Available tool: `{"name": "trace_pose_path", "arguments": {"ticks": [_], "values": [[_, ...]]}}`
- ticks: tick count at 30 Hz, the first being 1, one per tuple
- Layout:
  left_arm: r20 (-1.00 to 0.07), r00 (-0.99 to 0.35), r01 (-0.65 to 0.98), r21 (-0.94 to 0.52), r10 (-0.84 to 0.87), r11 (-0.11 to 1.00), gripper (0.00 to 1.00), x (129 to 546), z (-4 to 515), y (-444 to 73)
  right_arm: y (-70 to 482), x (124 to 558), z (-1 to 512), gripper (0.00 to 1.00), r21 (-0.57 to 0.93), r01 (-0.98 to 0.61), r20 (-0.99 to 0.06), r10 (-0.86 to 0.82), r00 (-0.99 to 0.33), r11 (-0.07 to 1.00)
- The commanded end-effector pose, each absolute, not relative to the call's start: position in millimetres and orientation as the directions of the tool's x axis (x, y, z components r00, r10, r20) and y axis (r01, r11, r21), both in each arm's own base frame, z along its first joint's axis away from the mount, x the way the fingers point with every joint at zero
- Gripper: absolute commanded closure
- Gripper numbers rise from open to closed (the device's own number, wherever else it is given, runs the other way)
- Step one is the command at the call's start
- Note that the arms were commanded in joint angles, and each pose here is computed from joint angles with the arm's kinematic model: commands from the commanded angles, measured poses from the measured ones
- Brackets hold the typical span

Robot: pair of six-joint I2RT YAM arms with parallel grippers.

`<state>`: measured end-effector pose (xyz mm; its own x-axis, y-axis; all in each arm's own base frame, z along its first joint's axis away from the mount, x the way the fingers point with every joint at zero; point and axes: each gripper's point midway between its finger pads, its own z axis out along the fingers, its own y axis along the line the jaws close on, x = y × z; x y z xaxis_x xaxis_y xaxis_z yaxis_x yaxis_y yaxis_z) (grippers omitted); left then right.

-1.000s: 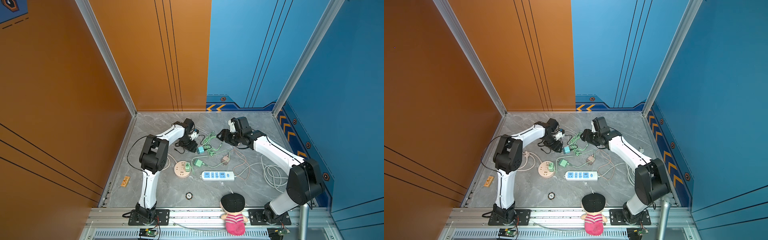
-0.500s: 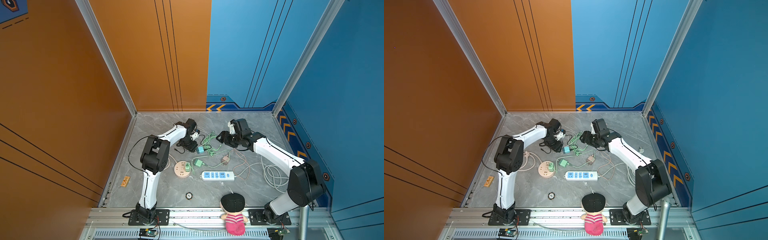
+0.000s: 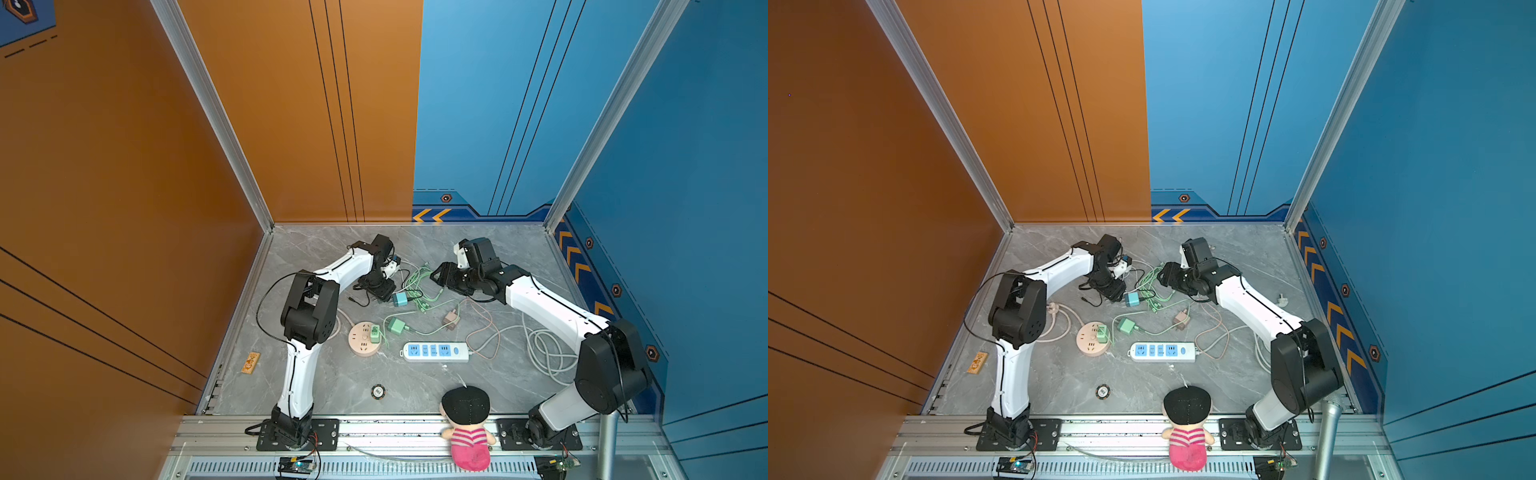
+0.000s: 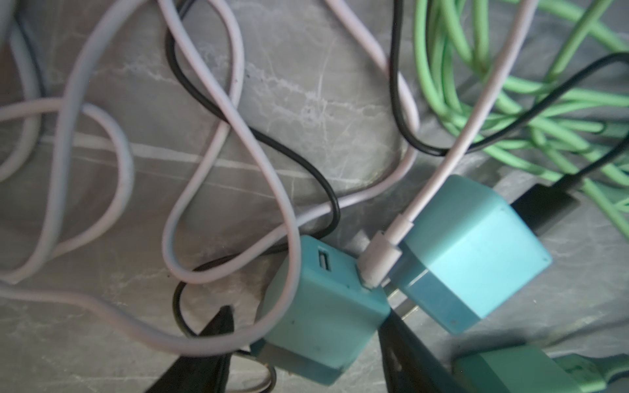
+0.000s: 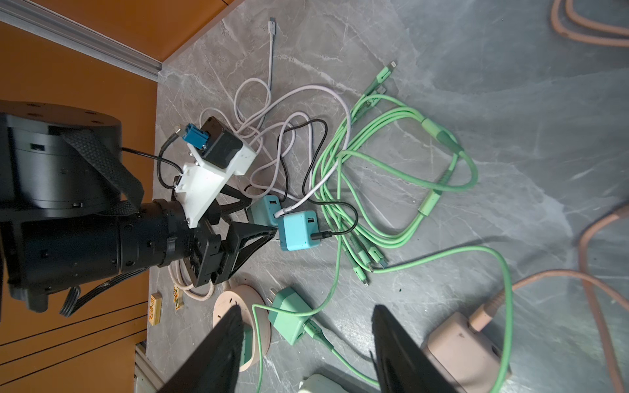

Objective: Insert the plug
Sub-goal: 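Close the left gripper on the teal charger, then lift the teal charger with the left gripper while the right gripper closes on it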

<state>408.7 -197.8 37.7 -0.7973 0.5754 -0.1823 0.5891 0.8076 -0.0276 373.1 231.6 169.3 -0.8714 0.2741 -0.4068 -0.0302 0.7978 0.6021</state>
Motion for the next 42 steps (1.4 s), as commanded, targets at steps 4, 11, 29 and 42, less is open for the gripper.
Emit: {"name": "trace_pose_path", "arguments": {"ticks": [4, 11, 29, 42], "values": [[-0.172, -0.781, 0.614, -0.043, 0.6, 0.788, 0.36, 402.2, 38.2, -199.1, 233.9, 369.2, 176.2, 0.38, 0.617, -0.043, -0.416, 0.279, -0.866, 0.786], [-0.169, -0.779, 0.62, -0.068, 0.604, 0.781, 0.45, 398.9, 35.4, -201.3, 235.5, 368.6, 176.8, 0.38, 0.621, -0.044, -0.414, 0.279, -0.867, 0.783], [-0.224, -0.787, 0.603, -0.075, 0.575, 0.795, 0.57, 404.7, 59.7, -193.4, 239.7, 370.5, 182.3, 0.38, 0.635, -0.065, -0.424, 0.277, -0.862, 0.769], [-0.35, -0.76, 0.611, -0.099, 0.547, 0.786, 0.59, 393.6, 119.0, -196.3, 294.7, 375.0, 190.1, 0.39, 0.68, -0.171, -0.425, 0.194, -0.884, 0.713]]}}
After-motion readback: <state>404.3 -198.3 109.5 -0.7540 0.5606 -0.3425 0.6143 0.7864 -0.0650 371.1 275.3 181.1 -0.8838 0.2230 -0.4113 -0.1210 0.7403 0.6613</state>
